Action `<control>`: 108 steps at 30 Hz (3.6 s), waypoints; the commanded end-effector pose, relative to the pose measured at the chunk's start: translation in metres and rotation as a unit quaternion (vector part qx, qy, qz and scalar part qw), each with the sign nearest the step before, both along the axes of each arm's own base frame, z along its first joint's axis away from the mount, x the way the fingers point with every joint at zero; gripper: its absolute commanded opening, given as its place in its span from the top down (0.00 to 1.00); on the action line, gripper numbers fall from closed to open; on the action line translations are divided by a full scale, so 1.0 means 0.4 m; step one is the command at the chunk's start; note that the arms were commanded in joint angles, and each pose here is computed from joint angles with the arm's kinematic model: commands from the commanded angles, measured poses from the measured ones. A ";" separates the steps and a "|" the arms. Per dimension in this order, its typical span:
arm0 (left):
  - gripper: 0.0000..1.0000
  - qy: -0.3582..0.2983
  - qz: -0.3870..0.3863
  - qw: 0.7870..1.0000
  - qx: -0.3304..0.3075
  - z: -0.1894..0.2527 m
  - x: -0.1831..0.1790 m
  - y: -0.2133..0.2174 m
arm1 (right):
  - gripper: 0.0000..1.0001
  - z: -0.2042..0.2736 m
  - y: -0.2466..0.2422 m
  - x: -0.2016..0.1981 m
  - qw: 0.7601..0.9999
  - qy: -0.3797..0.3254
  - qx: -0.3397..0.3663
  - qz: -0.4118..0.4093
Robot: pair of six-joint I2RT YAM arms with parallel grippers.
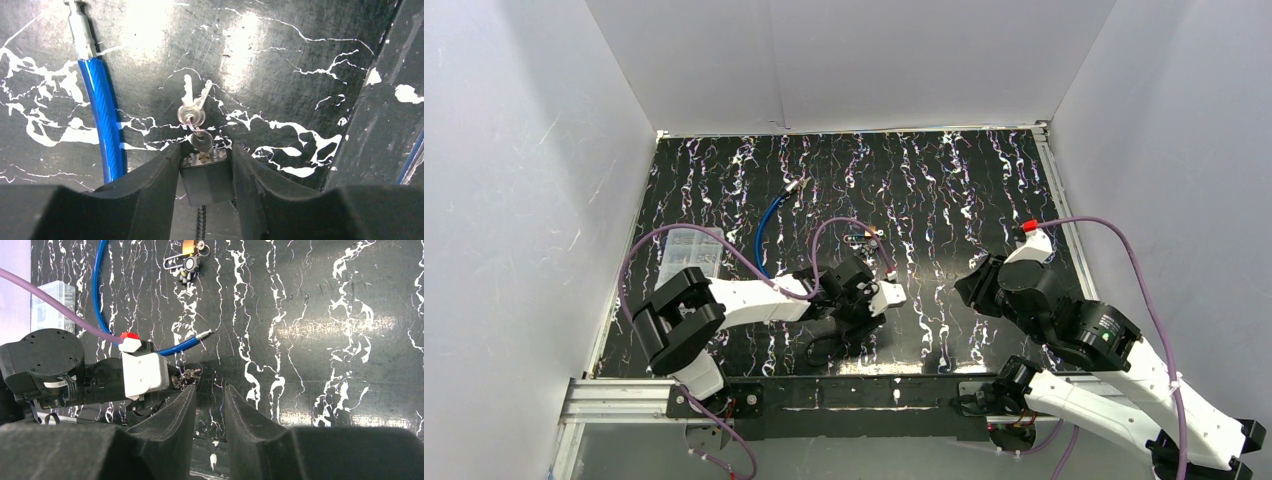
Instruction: Unlock with the key
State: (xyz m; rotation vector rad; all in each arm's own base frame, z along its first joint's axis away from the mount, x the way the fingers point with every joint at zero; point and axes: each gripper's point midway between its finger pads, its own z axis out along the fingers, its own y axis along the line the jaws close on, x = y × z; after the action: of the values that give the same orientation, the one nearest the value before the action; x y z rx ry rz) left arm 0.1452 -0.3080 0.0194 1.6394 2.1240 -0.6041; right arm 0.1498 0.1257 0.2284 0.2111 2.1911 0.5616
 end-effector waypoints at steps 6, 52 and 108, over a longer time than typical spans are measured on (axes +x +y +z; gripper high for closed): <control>0.65 0.015 -0.056 0.995 0.081 -0.047 -0.091 0.067 | 0.65 0.069 -0.024 0.007 0.999 -0.031 0.014 -0.015; 0.49 -0.023 -0.169 0.982 0.085 -0.042 -0.118 0.070 | 0.64 0.074 -0.050 0.003 0.998 -0.043 0.021 -0.028; 1.00 -0.594 -0.524 0.609 0.037 0.859 -0.035 0.093 | 0.45 0.406 0.424 -0.153 0.814 -0.126 0.232 0.518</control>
State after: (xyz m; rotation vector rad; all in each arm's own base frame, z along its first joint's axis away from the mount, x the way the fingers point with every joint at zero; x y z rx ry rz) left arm 0.1275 -0.2707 0.3531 2.2487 0.1077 0.3179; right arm 0.0937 0.2887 0.3749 -0.7989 1.8291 1.5565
